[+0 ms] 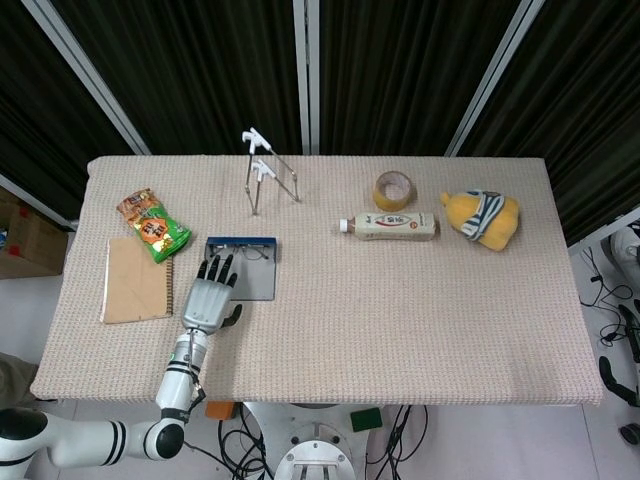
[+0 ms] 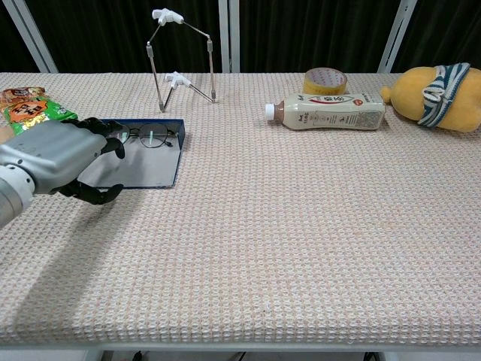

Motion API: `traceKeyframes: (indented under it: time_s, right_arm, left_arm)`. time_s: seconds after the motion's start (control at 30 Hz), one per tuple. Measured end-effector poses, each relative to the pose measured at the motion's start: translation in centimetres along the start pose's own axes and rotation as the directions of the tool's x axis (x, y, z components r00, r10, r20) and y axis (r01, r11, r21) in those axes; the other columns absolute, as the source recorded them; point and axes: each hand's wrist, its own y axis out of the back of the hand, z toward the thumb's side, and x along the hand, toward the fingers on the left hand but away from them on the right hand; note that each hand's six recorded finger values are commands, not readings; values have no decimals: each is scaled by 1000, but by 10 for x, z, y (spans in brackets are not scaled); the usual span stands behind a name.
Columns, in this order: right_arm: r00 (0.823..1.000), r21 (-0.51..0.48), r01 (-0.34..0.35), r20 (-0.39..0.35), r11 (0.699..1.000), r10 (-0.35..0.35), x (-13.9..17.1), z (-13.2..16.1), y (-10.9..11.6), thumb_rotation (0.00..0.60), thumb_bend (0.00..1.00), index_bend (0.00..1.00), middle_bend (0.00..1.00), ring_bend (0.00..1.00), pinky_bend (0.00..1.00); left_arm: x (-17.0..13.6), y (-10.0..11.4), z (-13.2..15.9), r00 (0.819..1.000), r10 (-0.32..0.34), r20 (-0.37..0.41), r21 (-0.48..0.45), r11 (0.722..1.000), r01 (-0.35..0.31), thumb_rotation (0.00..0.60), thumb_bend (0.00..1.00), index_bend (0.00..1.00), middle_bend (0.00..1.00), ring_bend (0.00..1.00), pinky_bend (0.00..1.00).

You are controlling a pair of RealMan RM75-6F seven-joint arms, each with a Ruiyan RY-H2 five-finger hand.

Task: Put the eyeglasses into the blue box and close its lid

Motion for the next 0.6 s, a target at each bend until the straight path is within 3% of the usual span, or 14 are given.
traceKeyframes:
  time_s: [0.27,0.6]
  right_arm:
    - [1000,2,-4,3,1000,4,0,-1,-1,600,461,0,0,0,0]
    - [1000,4,-12,6,1000,12,0,-2,-4,600,461,0,0,0,0]
  left_arm:
    - [7,-10,3,999,-37,13,-1,999,37,336,332,254,0,0,121]
    - [16,-3,7,999,-37,30,39,999,36,383,330,241,0,0,118]
